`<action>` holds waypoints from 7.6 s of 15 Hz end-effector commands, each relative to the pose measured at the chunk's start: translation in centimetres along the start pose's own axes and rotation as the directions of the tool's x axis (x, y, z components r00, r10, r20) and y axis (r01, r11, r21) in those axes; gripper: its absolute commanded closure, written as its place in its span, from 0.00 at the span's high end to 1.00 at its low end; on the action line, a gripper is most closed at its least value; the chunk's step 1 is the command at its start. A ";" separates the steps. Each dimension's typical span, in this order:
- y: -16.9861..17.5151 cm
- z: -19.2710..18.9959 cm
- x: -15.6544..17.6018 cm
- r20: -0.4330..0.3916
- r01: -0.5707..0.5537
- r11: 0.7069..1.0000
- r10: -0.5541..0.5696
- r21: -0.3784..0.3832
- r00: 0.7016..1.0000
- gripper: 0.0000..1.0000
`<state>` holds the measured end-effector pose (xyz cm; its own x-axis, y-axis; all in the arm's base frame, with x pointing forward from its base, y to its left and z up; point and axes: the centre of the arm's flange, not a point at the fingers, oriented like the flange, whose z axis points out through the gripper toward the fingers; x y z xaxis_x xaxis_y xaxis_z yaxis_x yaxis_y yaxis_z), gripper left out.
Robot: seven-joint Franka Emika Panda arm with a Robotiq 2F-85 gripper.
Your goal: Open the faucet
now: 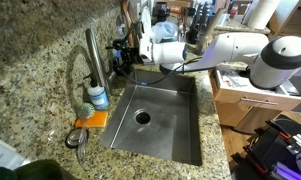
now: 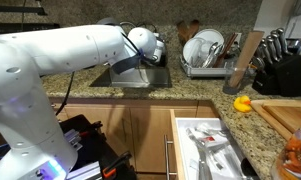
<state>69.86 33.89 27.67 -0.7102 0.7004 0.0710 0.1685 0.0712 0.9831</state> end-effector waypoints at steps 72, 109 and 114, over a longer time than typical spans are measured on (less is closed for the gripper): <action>2.1 1.1 -1.3 0.052 -0.049 0.997 0.053 -0.065 0.997 1.00; 0.3 1.1 2.5 -0.049 0.243 0.969 -0.246 -0.046 0.968 1.00; 3.0 0.2 -2.9 0.136 0.285 0.946 -0.265 -0.155 0.955 1.00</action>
<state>70.58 34.65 30.26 -0.7179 0.6763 -0.1650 -0.0612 0.1748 0.9827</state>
